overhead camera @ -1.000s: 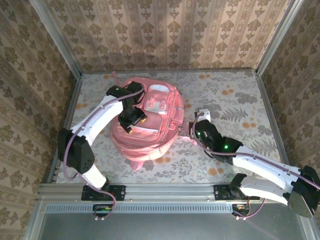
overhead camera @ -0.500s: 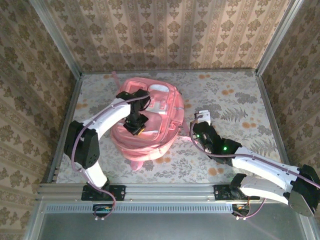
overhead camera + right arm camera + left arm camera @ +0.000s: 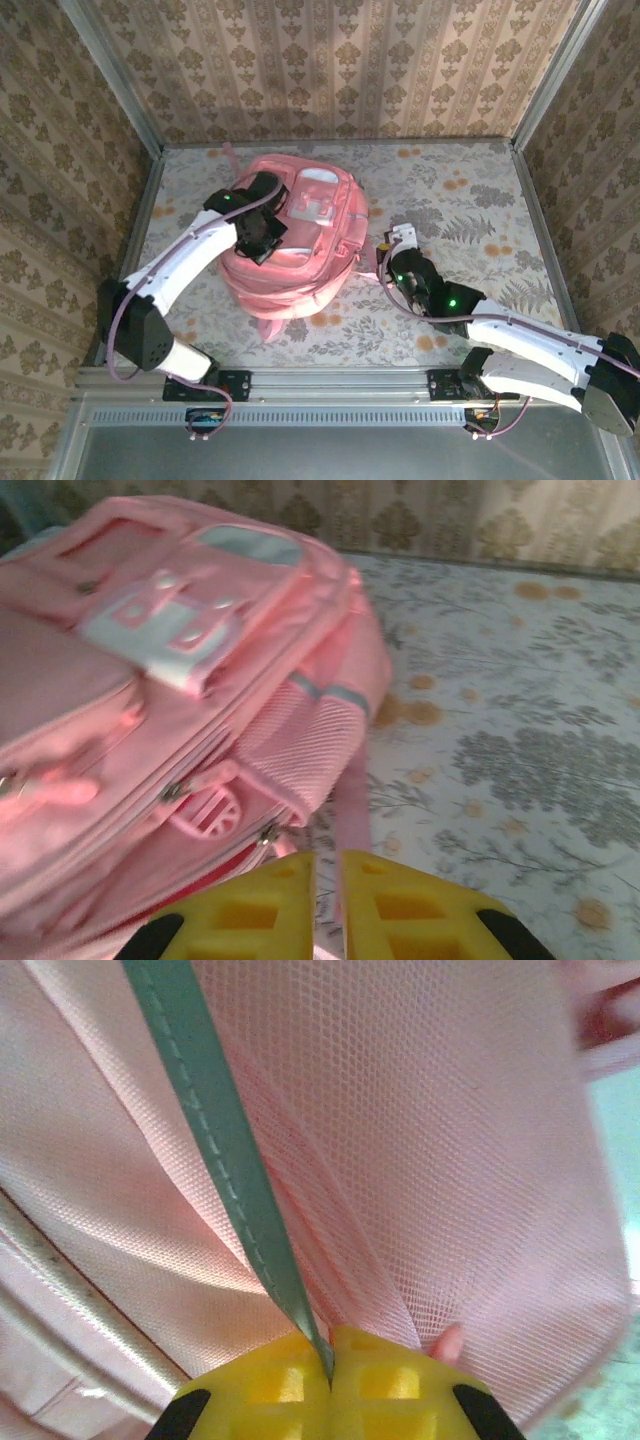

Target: Pack books, pencil case, and school supplies into a backpack

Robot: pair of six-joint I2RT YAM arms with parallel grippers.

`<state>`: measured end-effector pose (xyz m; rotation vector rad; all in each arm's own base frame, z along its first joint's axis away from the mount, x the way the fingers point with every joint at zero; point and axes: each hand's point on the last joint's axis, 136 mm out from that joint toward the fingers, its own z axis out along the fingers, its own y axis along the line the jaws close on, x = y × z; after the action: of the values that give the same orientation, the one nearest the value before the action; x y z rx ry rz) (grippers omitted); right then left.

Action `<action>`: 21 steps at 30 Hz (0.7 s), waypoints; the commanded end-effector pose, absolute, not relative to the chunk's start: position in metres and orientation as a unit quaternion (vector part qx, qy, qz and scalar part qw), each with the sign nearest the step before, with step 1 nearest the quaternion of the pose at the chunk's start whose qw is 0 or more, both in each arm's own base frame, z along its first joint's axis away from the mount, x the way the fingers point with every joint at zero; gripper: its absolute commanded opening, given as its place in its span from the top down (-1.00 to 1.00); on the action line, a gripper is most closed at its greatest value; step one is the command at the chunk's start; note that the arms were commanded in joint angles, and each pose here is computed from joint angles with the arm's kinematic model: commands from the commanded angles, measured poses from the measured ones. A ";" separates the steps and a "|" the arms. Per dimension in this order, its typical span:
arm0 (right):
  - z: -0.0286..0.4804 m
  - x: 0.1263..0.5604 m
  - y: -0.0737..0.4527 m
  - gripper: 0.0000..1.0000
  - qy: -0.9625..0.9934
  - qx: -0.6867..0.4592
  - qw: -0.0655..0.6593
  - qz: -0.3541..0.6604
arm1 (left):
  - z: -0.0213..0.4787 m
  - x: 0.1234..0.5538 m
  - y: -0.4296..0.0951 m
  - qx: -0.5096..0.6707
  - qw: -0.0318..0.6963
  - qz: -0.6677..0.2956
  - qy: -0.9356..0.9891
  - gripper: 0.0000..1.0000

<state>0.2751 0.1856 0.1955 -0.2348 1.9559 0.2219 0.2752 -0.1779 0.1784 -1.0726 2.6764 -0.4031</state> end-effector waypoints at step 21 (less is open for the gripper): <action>0.180 0.194 0.360 0.19 0.683 -0.436 0.484 0.330 | 0.316 0.340 -0.173 -0.301 0.282 -0.411 0.813 1.00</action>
<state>0.2023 0.3331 0.1534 -1.0026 1.8009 0.6997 0.3167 -0.1594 0.2406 -0.9854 2.3896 -0.8977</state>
